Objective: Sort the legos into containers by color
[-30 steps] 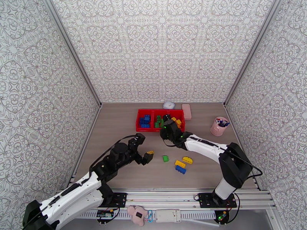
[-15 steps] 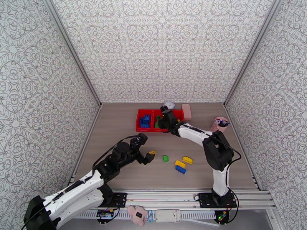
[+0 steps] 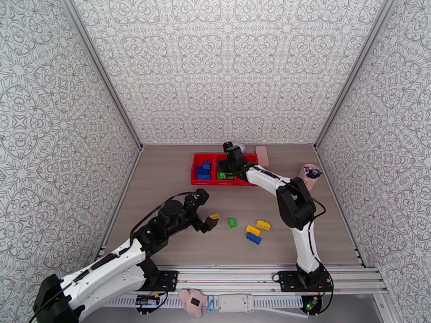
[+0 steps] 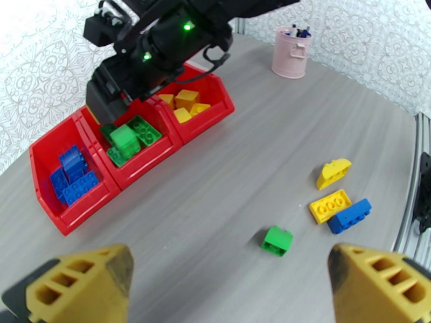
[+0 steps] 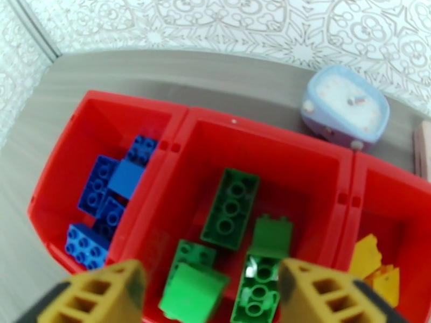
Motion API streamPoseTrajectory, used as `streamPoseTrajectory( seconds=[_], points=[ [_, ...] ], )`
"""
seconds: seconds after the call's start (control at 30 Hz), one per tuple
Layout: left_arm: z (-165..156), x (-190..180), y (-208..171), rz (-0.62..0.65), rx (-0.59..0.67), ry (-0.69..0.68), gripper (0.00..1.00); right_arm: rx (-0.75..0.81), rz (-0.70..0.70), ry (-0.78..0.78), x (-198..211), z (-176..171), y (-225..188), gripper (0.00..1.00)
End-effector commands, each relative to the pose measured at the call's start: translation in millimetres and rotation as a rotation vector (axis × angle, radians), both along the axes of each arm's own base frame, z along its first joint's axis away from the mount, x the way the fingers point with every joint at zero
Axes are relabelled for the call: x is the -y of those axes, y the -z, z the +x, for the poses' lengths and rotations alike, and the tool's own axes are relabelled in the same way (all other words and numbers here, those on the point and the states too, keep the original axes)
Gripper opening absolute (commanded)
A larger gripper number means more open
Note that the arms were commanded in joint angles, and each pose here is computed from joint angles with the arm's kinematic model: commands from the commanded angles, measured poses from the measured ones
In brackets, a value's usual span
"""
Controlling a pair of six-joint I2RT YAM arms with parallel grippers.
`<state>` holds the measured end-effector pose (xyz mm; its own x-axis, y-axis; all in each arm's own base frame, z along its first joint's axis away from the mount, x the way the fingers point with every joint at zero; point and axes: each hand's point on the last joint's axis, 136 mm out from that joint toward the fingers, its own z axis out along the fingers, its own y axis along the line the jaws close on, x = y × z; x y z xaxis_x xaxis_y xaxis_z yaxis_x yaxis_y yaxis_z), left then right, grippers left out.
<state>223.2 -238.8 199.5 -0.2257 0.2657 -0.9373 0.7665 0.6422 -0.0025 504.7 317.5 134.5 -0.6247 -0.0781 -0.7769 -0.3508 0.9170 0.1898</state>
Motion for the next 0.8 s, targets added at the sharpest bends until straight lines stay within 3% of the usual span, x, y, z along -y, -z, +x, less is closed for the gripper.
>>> streamPoseTrajectory(
  seconds=[0.0, 0.23, 0.53, 0.77],
  points=[
    [-10.1, 8.9, 5.9, 0.034, 0.029, 0.076, 1.0, 0.04, 0.052, -0.023, 8.2, -22.6, -41.2, 0.73],
    [-23.2, 31.4, 31.8, 0.154, 0.043, 0.207, 1.0, 0.101, 0.093, -0.028, 41.6, -75.5, -69.3, 0.78],
    [-22.5, 60.7, 86.9, 0.353, -0.015, 0.332, 1.0, 0.118, 0.047, 0.009, 91.6, -134.3, -56.9, 0.84],
    [-13.2, 73.2, 129.8, 0.452, -0.042, 0.388, 1.0, 0.105, 0.025, 0.056, 117.0, -159.0, -40.1, 0.85]
  ],
)
